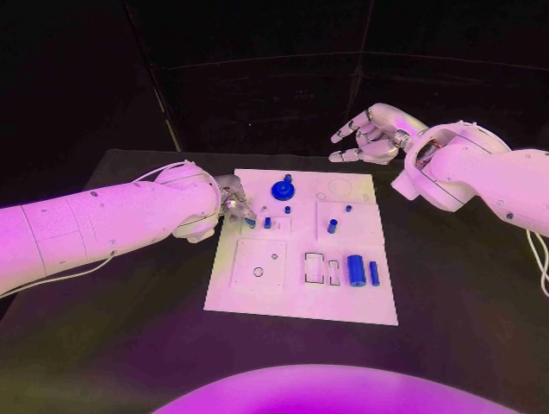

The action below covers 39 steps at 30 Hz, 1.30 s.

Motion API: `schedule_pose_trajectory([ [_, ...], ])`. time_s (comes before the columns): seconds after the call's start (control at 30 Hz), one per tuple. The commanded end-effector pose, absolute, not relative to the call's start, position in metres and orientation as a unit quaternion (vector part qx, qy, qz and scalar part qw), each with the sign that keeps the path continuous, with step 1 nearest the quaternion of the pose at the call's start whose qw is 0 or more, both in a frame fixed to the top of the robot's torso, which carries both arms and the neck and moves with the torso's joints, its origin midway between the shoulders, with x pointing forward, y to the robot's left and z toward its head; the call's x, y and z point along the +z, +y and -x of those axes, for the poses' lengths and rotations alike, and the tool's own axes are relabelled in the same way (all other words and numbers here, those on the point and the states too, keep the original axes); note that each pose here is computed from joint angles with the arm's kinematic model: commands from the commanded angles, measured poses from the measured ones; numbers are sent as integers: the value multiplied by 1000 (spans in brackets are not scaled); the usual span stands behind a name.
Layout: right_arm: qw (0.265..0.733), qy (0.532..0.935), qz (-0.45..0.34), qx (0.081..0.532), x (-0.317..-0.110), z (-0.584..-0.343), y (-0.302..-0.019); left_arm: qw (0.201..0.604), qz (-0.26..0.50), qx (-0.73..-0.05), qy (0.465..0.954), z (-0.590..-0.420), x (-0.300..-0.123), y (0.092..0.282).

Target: Assemble the parts on the task board

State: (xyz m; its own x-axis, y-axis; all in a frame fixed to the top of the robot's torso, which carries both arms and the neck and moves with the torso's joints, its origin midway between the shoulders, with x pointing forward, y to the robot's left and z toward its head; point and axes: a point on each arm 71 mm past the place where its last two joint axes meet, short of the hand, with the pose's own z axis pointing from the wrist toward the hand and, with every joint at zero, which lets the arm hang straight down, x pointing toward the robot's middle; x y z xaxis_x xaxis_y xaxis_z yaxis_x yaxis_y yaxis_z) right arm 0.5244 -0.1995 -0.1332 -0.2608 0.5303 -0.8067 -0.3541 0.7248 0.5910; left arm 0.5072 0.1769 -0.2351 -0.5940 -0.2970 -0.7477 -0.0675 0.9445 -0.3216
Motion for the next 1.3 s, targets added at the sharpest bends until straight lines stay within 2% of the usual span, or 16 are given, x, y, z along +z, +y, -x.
schedule_pose_trajectory([
  [0.03, 603, 705, -60, 367, -132, -524, -199, 430, 94, -117, 890, -505, -240, 177],
  [1.3, 603, 706, -60, 367, -132, -524, -198, 417, 85, -113, 898, -500, -242, 176],
])
